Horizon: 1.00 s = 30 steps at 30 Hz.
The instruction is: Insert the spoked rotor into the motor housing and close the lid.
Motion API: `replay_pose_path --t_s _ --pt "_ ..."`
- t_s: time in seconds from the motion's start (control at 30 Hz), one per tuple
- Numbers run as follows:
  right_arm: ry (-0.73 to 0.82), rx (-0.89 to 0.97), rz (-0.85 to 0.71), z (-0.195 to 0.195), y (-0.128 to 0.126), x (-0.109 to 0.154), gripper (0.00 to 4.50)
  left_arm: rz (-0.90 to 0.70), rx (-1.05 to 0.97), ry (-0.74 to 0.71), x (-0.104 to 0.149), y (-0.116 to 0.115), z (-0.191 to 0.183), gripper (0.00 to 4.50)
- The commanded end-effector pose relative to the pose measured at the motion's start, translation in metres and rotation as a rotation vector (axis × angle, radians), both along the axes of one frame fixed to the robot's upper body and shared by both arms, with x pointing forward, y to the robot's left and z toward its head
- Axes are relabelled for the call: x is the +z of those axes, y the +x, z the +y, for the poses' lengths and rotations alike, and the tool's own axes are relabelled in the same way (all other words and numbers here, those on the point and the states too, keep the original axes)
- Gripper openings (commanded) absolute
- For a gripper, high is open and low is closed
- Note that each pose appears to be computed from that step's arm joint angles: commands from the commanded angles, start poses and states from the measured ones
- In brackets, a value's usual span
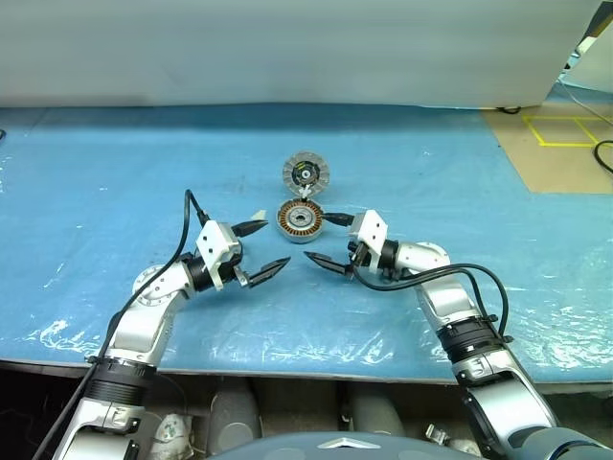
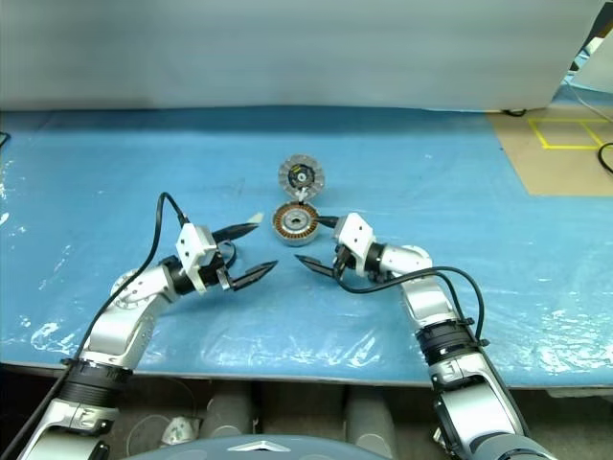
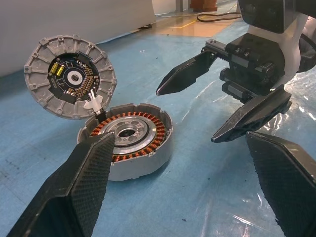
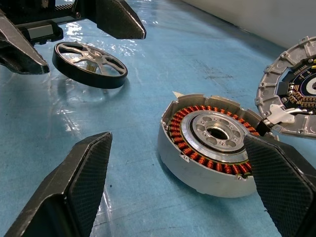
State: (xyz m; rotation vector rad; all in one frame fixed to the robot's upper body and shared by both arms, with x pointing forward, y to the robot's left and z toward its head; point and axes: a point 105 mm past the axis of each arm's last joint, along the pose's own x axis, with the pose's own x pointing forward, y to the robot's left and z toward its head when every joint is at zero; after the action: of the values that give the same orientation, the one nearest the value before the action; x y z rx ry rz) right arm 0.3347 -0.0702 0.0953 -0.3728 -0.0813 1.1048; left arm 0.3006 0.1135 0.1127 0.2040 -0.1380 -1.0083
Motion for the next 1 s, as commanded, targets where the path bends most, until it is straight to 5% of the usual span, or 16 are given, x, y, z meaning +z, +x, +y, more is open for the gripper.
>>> replay_pose_path --t_s 0.03,1.0 --pt "0.005 0.020 -0.050 0.0041 0.0006 0.0109 4.50 -0.041 0.008 -0.003 0.0097 0.0016 0.0017 4.47" --pt "0.002 0.022 -0.034 -0.0013 0.0015 0.0156 4.50 -0.048 0.015 -0.006 0.0069 0.0016 0.0043 4.47"
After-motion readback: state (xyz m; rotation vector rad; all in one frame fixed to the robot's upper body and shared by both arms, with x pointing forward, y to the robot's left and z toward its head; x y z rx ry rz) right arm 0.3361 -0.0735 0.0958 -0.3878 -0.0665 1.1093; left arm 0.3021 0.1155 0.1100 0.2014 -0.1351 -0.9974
